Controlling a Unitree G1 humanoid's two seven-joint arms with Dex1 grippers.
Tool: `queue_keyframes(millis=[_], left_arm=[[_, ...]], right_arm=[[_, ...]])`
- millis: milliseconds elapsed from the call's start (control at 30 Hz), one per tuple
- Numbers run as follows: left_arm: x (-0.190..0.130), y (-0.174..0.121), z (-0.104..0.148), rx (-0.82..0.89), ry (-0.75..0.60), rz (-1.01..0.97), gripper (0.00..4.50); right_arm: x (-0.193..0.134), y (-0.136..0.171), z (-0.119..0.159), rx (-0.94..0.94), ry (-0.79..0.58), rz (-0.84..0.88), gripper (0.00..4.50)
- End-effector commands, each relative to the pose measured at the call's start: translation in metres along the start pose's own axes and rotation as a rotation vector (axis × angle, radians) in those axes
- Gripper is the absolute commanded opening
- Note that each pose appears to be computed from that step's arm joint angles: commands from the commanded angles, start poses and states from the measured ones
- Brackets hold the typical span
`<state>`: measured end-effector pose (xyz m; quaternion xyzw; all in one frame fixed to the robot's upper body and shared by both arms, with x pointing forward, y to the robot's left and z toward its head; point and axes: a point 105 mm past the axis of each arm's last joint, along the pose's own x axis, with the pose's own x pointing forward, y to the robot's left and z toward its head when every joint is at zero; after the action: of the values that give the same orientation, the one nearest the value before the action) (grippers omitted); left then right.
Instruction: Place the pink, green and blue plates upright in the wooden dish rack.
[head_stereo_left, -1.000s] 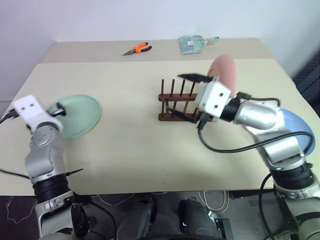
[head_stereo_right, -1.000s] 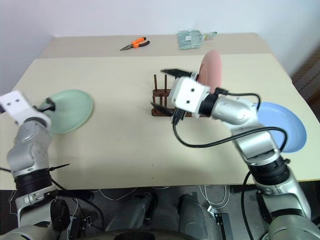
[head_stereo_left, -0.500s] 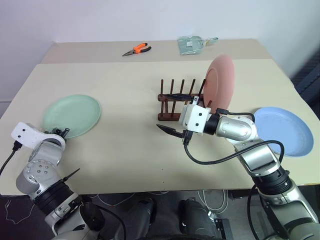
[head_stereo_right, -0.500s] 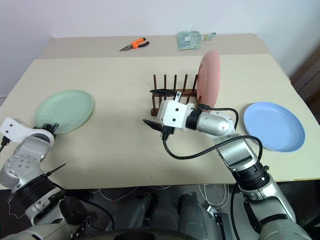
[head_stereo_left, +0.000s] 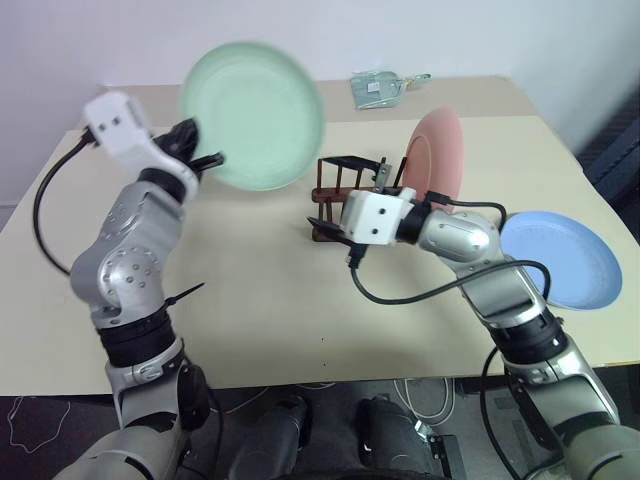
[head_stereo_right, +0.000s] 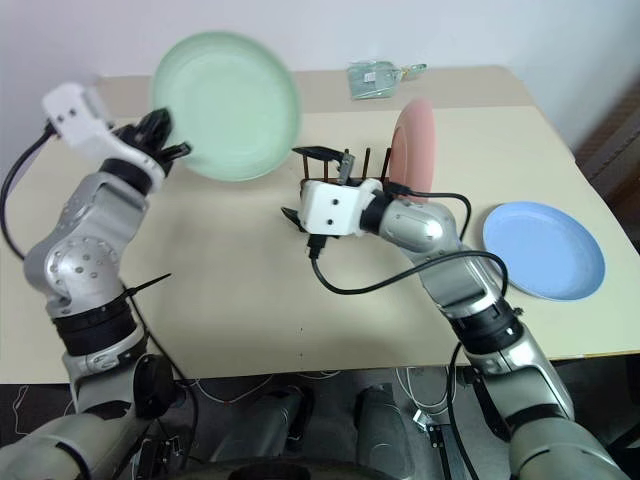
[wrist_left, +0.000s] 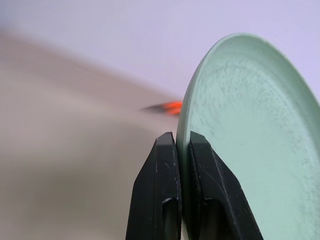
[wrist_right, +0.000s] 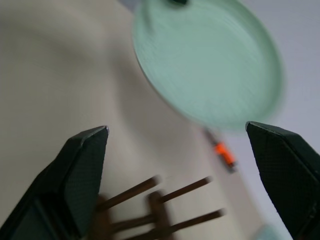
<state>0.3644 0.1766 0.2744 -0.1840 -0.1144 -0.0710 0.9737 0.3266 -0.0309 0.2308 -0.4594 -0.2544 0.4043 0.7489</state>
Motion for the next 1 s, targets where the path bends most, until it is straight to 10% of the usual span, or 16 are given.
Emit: queue_keyframes(millis=[33,233,333,467,633,800,1000], left_arm=[[0.000,-0.033,0.010,-0.021,-0.038,-0.095,0.04],[-0.003,-0.046,-0.004,-0.047,0.005,-0.121,0.00],[-0.004,-0.043,-0.007,-0.064,0.014,-0.111,0.00],[-0.002,-0.038,0.001,-0.148,-0.034,-0.101,1.50],[0.000,-0.016,0.030,-0.176,-0.177,0.002,3.91],[-0.010,0.029,0.054,0.110,-0.308,0.151,3.91],[-0.024,0.041,-0.026,0.457,-0.087,0.031,3.91]], right_arm=[[0.014,-0.015,-0.003,-0.163,0.031,-0.088,4.50],[0.020,-0.017,-0.023,-0.281,0.108,-0.113,3.70],[0.018,-0.018,-0.023,-0.286,0.108,-0.124,2.19],[0.016,-0.016,-0.023,-0.316,0.113,-0.128,0.19],[0.012,-0.017,-0.023,-0.326,0.120,-0.150,0.17],[-0.008,-0.040,-0.017,-0.191,0.089,-0.306,0.17],[-0.047,-0.064,0.013,0.421,-0.144,-0.506,0.17]])
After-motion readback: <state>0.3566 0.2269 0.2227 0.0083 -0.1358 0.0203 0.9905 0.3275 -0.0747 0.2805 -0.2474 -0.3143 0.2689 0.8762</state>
